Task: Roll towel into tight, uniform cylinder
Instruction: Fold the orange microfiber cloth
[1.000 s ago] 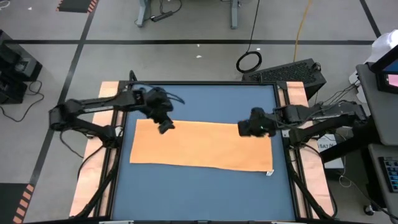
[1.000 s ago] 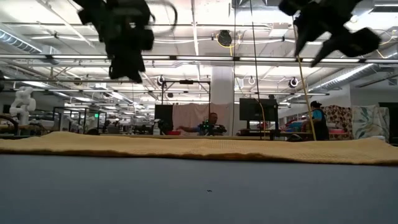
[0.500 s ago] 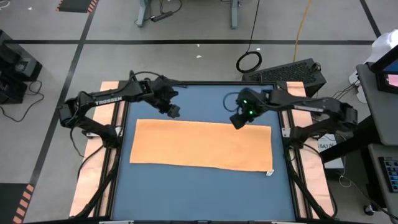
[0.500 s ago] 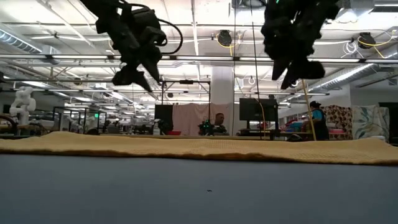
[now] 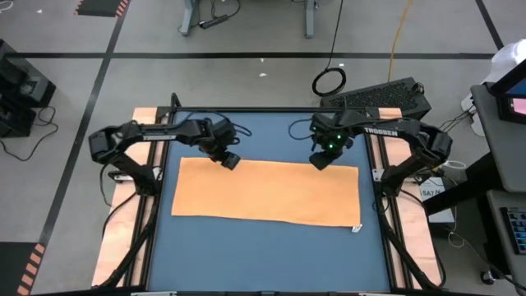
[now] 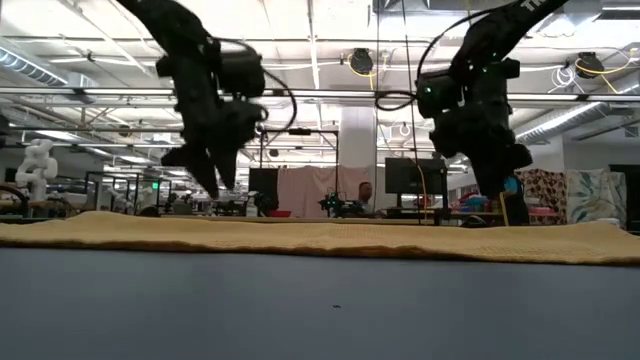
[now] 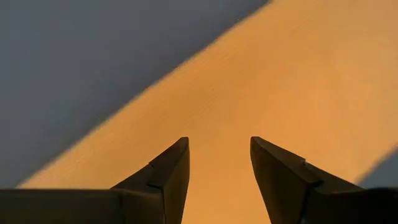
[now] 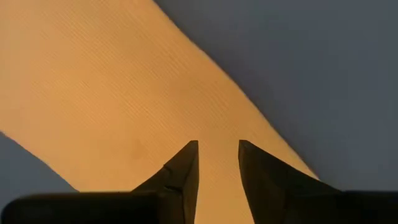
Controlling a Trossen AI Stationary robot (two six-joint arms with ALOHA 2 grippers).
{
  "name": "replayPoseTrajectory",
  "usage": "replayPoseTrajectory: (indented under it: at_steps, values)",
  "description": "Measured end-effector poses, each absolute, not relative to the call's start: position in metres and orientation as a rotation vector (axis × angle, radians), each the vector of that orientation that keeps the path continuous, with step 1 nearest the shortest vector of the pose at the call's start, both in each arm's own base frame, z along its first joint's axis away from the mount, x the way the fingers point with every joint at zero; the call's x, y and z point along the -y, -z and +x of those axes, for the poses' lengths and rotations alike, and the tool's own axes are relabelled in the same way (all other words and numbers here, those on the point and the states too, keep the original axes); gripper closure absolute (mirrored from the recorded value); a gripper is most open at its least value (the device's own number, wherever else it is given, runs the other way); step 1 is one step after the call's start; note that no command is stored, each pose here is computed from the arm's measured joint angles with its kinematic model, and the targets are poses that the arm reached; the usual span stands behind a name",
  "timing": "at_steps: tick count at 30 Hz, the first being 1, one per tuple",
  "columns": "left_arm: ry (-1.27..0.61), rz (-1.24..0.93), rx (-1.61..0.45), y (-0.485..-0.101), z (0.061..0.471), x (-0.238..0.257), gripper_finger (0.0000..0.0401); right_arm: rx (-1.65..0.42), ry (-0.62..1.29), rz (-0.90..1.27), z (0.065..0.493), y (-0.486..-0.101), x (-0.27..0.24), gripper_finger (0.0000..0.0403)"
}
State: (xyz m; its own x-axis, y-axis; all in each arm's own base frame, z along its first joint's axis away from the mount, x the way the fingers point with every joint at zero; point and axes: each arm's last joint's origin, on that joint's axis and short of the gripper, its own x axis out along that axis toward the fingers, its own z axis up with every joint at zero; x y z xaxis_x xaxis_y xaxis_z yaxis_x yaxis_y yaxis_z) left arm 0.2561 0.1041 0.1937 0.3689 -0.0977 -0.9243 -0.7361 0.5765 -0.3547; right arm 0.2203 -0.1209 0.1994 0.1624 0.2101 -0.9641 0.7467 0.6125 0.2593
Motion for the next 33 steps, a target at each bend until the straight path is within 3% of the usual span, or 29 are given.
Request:
replayPoseTrajectory:
  at_steps: [13,19,25,29,33]
  values:
    - [-0.45,-0.862,-1.284,-0.145,0.264,-0.114,0.0228,-1.383,0.464,0.979,0.218,-0.17,0.103,0.0363]
    - [-0.355,-0.98,-1.225,-0.17,0.256,-0.114,0.0228,-1.38,0.512,1.019,0.21,-0.154,0.1,0.0393]
    - [-0.382,-0.917,-1.206,-0.202,0.239,-0.107,0.0228,-1.363,0.571,1.058,0.205,-0.169,0.102,0.04]
    - [-0.43,-0.828,-1.278,-0.206,0.228,-0.104,0.0228,-1.394,0.732,0.972,0.195,-0.172,0.102,0.0402]
    - [-0.435,-0.816,-1.345,-0.193,0.219,-0.106,0.0228,-1.407,0.751,0.985,0.188,-0.158,0.103,0.0402]
